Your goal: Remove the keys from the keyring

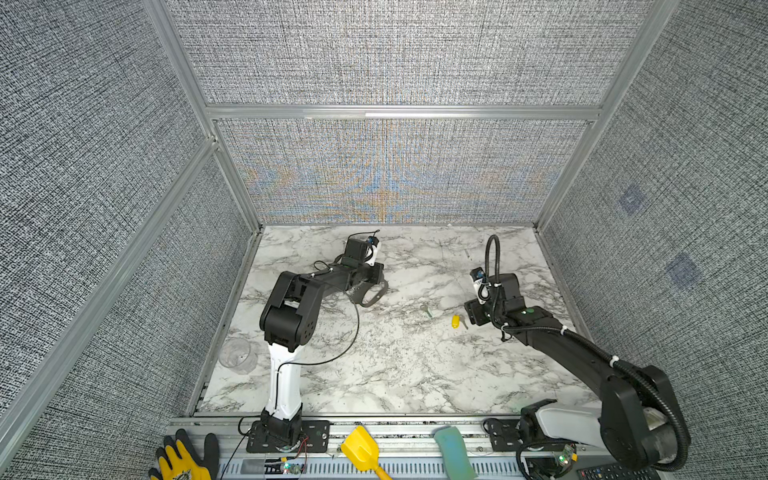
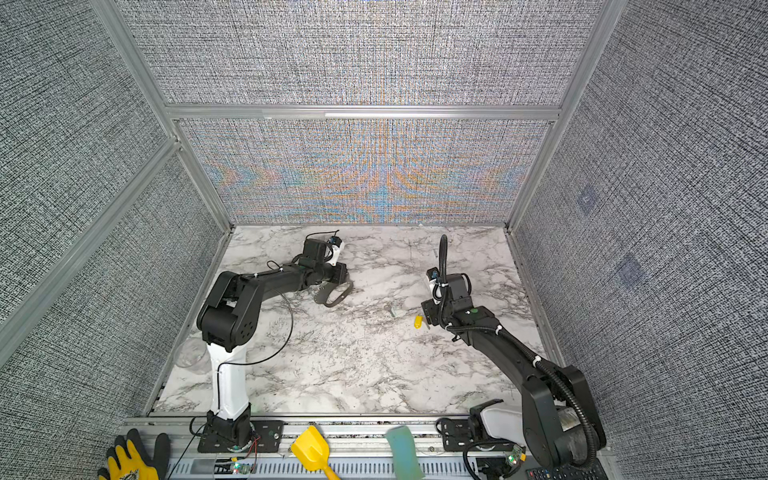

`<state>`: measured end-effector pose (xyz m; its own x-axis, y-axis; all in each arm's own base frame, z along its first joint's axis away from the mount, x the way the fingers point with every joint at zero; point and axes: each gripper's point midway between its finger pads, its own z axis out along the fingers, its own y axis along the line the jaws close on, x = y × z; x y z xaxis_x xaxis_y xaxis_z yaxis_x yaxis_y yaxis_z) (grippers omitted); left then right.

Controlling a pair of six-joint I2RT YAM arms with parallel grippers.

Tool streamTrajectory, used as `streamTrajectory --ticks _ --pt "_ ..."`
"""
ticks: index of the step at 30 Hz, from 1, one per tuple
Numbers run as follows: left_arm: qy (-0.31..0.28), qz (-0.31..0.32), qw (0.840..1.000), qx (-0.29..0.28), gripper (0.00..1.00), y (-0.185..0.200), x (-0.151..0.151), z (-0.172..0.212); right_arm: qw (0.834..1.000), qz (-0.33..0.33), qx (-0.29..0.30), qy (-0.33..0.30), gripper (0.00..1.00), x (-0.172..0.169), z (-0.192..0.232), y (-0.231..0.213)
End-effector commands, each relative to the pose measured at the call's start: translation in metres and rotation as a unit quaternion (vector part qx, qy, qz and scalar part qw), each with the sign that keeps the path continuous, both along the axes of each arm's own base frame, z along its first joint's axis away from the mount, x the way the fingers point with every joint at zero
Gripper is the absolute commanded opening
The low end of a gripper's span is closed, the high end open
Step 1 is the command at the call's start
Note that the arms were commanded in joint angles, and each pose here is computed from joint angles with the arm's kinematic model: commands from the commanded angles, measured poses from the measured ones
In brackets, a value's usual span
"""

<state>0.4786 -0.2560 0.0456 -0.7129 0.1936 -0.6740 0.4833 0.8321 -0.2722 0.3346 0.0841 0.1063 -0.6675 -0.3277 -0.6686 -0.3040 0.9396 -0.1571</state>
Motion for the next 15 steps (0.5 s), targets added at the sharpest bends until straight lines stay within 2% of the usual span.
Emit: streamTrajectory --ticks 1,4,5,7,9,11,15 --pt "0.002 -0.010 1.000 -0.019 0.16 -0.006 -0.003 0.012 0.999 -0.029 0.007 -0.033 0.78 0.009 0.008 -0.011" --pt "-0.031 -0.003 0.999 -0.024 0.34 -0.001 -0.005 0.034 0.998 -0.046 0.009 -0.052 0.88 0.013 0.012 -0.023" --pt "-0.050 0.001 0.998 -0.026 0.38 0.003 -0.007 0.047 0.996 -0.057 0.012 -0.064 0.97 0.016 0.015 -0.028" --pt "-0.084 0.017 0.996 -0.027 0.53 0.013 -0.012 0.068 0.992 -0.082 0.018 -0.089 0.99 0.021 0.019 -0.040" --pt "-0.120 0.042 0.992 -0.026 0.72 0.029 -0.020 0.088 0.988 -0.098 0.022 -0.114 0.99 0.026 0.020 -0.050" --pt "-0.157 0.064 0.985 -0.025 0.99 0.047 -0.029 0.111 0.985 -0.113 0.025 -0.131 0.99 0.029 0.019 -0.058" --pt "-0.212 0.132 0.968 -0.008 0.99 0.101 -0.053 0.141 0.974 -0.146 0.027 -0.172 0.99 0.032 0.015 -0.077"
